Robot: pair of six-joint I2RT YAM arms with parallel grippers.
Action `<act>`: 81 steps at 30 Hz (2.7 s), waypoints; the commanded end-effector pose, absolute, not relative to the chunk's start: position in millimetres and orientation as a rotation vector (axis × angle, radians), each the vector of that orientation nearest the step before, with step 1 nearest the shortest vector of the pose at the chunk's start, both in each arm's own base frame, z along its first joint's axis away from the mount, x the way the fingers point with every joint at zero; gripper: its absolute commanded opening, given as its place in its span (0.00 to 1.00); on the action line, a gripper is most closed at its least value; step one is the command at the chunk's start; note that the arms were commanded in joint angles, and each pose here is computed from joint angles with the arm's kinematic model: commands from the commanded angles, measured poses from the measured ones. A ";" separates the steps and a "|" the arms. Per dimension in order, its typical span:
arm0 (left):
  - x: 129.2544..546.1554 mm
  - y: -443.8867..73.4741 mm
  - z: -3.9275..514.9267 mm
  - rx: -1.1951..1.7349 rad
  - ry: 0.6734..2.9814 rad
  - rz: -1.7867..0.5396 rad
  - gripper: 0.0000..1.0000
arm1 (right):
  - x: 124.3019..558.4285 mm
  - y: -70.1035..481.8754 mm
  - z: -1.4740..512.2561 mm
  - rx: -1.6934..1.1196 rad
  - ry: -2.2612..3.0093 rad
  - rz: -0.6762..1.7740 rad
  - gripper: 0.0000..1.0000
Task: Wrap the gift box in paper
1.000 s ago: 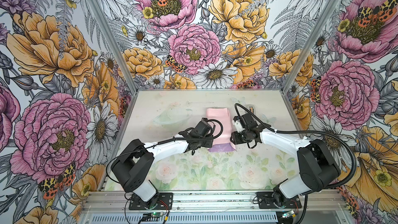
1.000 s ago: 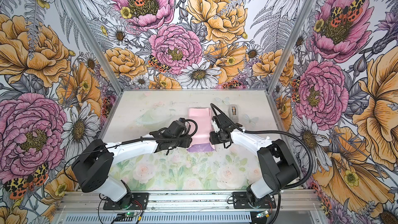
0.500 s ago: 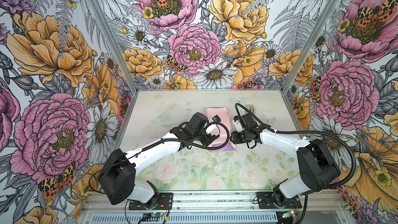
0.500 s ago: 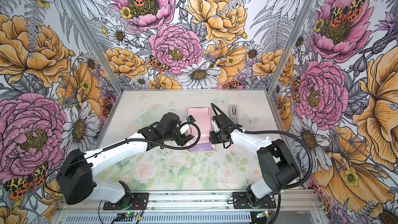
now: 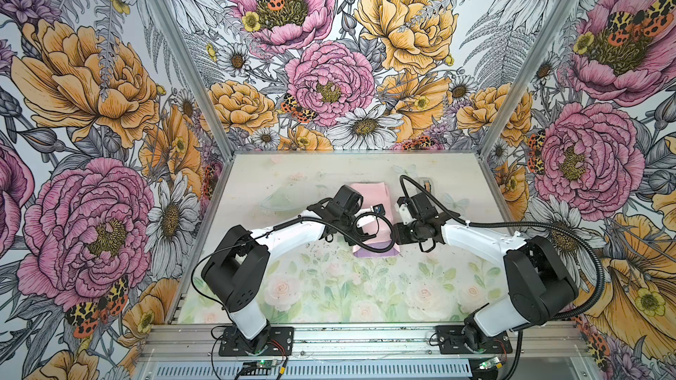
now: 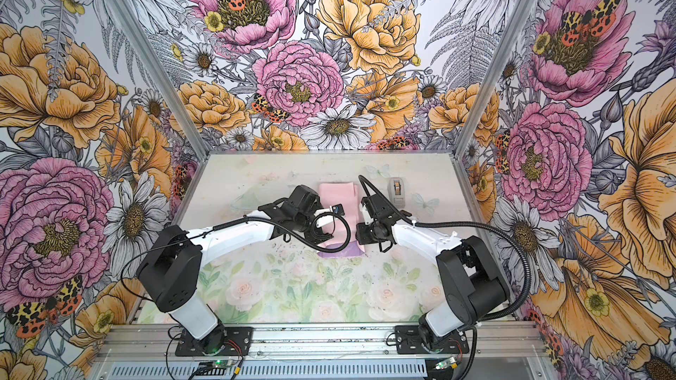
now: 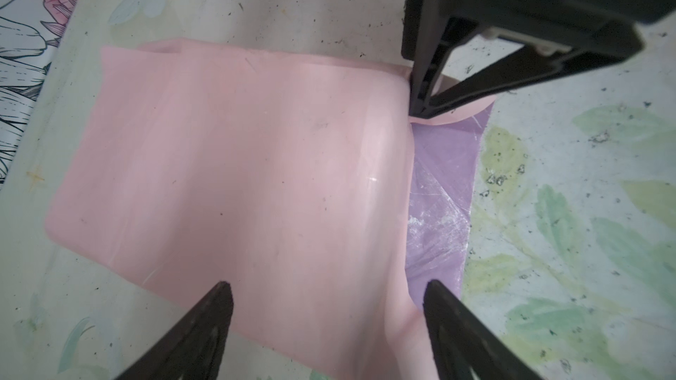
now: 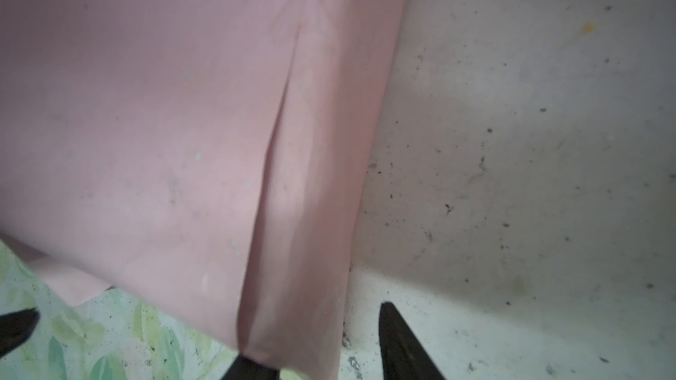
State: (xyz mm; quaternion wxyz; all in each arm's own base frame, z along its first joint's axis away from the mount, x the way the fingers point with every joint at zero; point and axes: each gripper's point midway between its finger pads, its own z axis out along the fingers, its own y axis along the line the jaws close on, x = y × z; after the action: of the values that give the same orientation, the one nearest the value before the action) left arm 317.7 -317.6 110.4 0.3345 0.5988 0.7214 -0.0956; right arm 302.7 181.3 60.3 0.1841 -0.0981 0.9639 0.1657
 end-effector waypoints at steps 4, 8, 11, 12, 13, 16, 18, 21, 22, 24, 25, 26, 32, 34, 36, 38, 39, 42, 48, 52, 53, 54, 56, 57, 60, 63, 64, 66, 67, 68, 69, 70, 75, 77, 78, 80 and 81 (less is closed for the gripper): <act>327.6 -332.0 114.7 1.567 1.782 -0.259 0.84 | 308.3 184.2 63.7 -0.256 2.689 0.498 0.45; 329.4 -331.4 107.1 1.558 1.781 -0.257 0.83 | 308.7 183.5 63.4 -0.254 2.690 0.496 0.45; 330.0 -330.3 99.3 1.562 1.794 -0.247 0.80 | 309.0 182.8 63.7 -0.248 2.689 0.491 0.45; 330.3 -329.6 96.7 1.565 1.798 -0.246 0.79 | 309.0 182.7 63.8 -0.248 2.688 0.489 0.45; 329.4 -330.2 94.7 1.570 1.798 -0.247 0.78 | 309.0 182.0 64.1 -0.247 2.687 0.486 0.45; 329.8 -328.8 89.0 1.579 1.801 -0.232 0.74 | 308.7 180.8 65.7 -0.242 2.682 0.482 0.46; 328.9 -327.6 84.9 1.589 1.804 -0.227 0.69 | 308.6 178.9 67.7 -0.238 2.674 0.475 0.47; 327.9 -326.6 80.2 1.599 1.809 -0.226 0.63 | 308.3 174.8 70.3 -0.221 2.663 0.457 0.48; 326.6 -327.2 79.4 1.605 1.807 -0.230 0.62 | 308.4 173.7 70.5 -0.219 2.661 0.448 0.48; 325.8 -327.2 77.9 1.610 1.808 -0.230 0.59 | 309.6 171.1 71.9 -0.211 2.653 0.427 0.48; 325.5 -326.9 77.0 1.613 1.808 -0.229 0.59 | 310.8 170.3 72.2 -0.209 2.649 0.416 0.48; 324.2 -327.5 76.4 1.618 1.806 -0.230 0.58 | 312.2 170.1 72.8 -0.207 2.643 0.408 0.48; 322.5 -326.7 73.6 1.626 1.808 -0.235 0.57 | 322.2 176.9 73.7 -0.211 2.608 0.413 0.45; 321.3 -327.7 74.2 1.626 1.805 -0.246 0.57 | 325.0 177.8 72.9 -0.208 2.599 0.412 0.42; 319.8 -328.7 74.8 1.627 1.801 -0.253 0.56 | 327.1 179.7 70.3 -0.209 2.596 0.417 0.39; 319.4 -329.4 74.9 1.625 1.798 -0.258 0.56 | 328.4 181.3 67.7 -0.211 2.596 0.421 0.37; 318.9 -330.2 75.3 1.625 1.797 -0.262 0.56 | 328.6 181.3 65.7 -0.208 2.601 0.421 0.35; 319.3 -330.4 75.2 1.623 1.799 -0.261 0.55 | 328.9 181.7 62.4 -0.204 2.606 0.418 0.32; 319.8 -333.4 75.6 1.620 1.800 -0.266 0.54 | 326.6 181.0 57.4 -0.198 2.614 0.402 0.16; 321.5 -334.4 74.8 1.615 1.806 -0.263 0.52 | 323.9 181.3 56.1 -0.190 2.617 0.412 0.30; 321.7 -334.5 74.5 1.614 1.809 -0.264 0.52 | 323.1 181.6 54.8 -0.189 2.621 0.417 0.34; 322.0 -335.0 75.5 1.612 1.807 -0.264 0.52 | 322.6 183.1 53.9 -0.192 2.620 0.426 0.37; 322.2 -335.4 75.7 1.609 1.807 -0.266 0.52 | 322.6 185.4 51.2 -0.191 2.624 0.437 0.38; 321.0 -335.8 75.9 1.611 1.806 -0.270 0.53 | 323.4 185.7 50.5 -0.190 2.624 0.437 0.38; 321.2 -336.3 76.2 1.606 1.808 -0.275 0.52 | 324.1 185.5 46.8 -0.187 2.628 0.429 0.28; 321.8 -337.1 77.4 1.601 1.806 -0.278 0.52 | 323.0 183.6 43.7 -0.187 2.632 0.415 0.18; 321.3 -337.0 76.8 1.603 1.807 -0.277 0.52 | 322.7 183.2 43.2 -0.186 2.633 0.414 0.15; 322.0 -336.9 77.3 1.599 1.808 -0.277 0.52 | 320.5 181.6 42.5 -0.184 2.634 0.412 0.13; 322.2 -337.1 77.1 1.600 1.808 -0.277 0.52 | 319.4 181.0 43.3 -0.183 2.632 0.412 0.14; 322.6 -337.2 77.7 1.598 1.807 -0.275 0.52 | 317.8 179.7 43.3 -0.177 2.632 0.411 0.17; 322.9 -337.0 78.1 1.597 1.807 -0.274 0.52 | 316.1 178.0 43.7 -0.172 2.630 0.407 0.21; 323.2 -337.0 77.8 1.597 1.808 -0.273 0.52 | 314.6 176.8 43.8 -0.166 2.629 0.406 0.23; 323.1 -337.2 77.5 1.599 1.808 -0.273 0.51 | 310.9 179.5 38.3 -0.135 2.641 0.445 0.30; 323.0 -337.4 77.5 1.599 1.808 -0.274 0.51 | 312.1 181.1 36.5 -0.127 2.642 0.454 0.23; 322.4 -337.8 77.5 1.600 1.807 -0.277 0.51 | 312.1 180.9 35.6 -0.127 2.644 0.452 0.18; 322.8 -337.7 78.6 1.597 1.807 -0.278 0.51 | 312.8 180.0 35.9 -0.125 2.640 0.446 0.09; 322.9 -337.5 78.7 1.595 1.808 -0.278 0.51 | 312.8 179.7 37.0 -0.126 2.636 0.444 0.05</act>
State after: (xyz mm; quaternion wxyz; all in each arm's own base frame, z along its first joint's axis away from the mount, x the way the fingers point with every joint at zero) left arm 329.4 -334.3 88.7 0.3676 0.6144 0.6919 -0.0933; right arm 307.5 175.8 31.3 0.2150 -0.0484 0.9633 0.1534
